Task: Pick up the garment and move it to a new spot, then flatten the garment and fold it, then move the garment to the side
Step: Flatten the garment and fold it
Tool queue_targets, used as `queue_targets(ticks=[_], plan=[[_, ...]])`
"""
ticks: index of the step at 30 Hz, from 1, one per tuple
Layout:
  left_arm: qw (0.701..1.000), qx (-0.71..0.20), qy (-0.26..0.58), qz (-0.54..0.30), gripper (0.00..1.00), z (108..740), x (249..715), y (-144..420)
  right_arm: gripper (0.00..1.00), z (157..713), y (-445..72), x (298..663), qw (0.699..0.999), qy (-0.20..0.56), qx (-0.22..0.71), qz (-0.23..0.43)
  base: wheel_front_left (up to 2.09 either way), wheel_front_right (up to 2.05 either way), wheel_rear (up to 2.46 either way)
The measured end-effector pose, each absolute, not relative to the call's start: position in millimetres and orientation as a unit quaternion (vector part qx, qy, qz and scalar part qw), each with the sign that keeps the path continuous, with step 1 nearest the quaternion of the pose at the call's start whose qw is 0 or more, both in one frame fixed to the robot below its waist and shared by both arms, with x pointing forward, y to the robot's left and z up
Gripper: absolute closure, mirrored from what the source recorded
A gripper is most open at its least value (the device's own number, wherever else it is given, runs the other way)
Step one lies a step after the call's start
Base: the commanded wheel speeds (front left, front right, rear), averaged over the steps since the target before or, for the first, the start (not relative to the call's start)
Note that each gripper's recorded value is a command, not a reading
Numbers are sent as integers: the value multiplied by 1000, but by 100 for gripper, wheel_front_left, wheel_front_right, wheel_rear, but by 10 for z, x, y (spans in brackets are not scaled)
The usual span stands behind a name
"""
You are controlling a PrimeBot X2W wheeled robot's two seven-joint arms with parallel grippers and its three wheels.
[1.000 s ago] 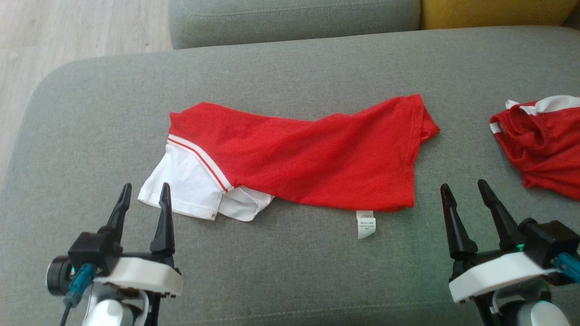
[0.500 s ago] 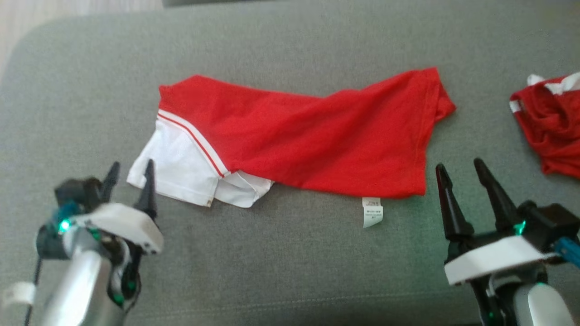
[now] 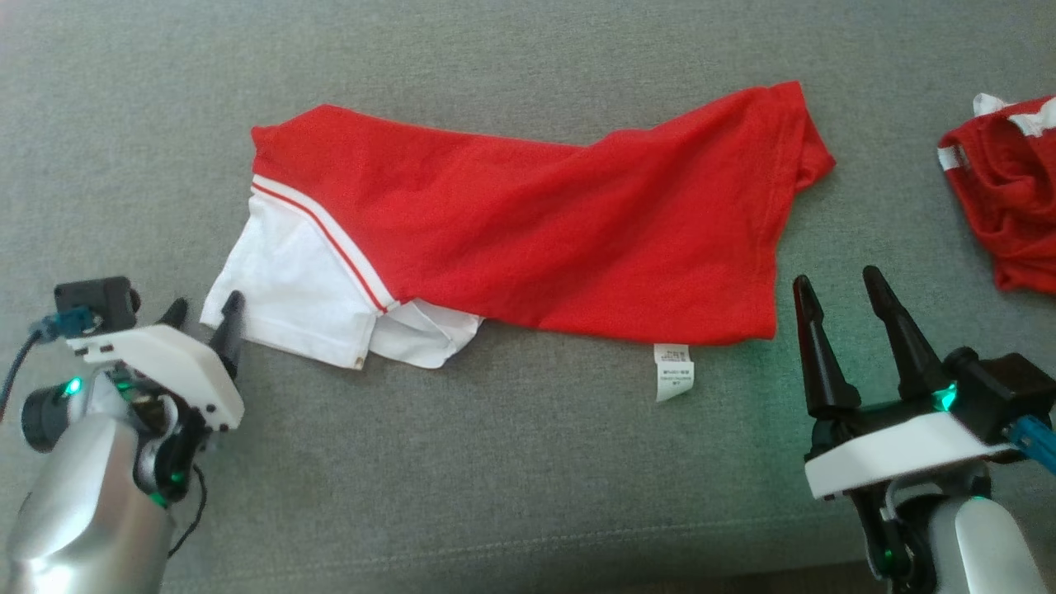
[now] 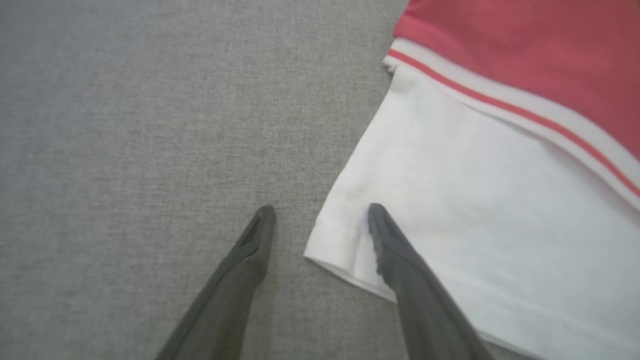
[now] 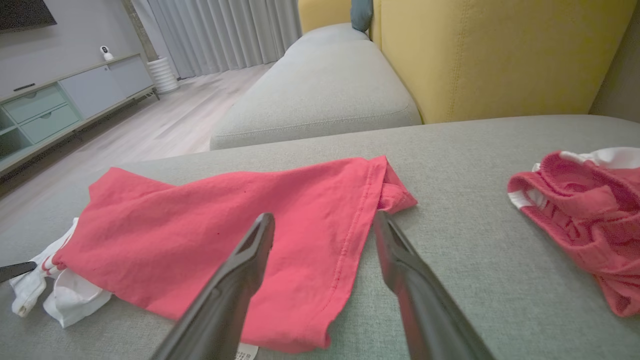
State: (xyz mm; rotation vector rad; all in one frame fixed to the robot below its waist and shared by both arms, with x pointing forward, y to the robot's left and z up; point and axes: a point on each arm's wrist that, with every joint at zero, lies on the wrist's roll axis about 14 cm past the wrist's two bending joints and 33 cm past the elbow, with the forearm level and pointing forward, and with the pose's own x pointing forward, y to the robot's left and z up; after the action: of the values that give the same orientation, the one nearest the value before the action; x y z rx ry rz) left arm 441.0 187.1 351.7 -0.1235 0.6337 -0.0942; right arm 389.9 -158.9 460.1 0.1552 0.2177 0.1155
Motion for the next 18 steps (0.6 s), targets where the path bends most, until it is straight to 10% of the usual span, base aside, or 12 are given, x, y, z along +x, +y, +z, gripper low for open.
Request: queue_targets(ticks=[1,3,18], plan=[[945,-59,317,-47,17,3503,4418,1873,0,4612,-1597,3911,990,106,78,56,0,0,0],[942,-57,325,-52,100,3483,4421,1868,0,4618,-1605,3917,990,104,80,55,0,0,0],[945,-44,316,-76,100,3530,4348,1754,0,3872,-1406,3651,960,255,84,86,0,0,0]])
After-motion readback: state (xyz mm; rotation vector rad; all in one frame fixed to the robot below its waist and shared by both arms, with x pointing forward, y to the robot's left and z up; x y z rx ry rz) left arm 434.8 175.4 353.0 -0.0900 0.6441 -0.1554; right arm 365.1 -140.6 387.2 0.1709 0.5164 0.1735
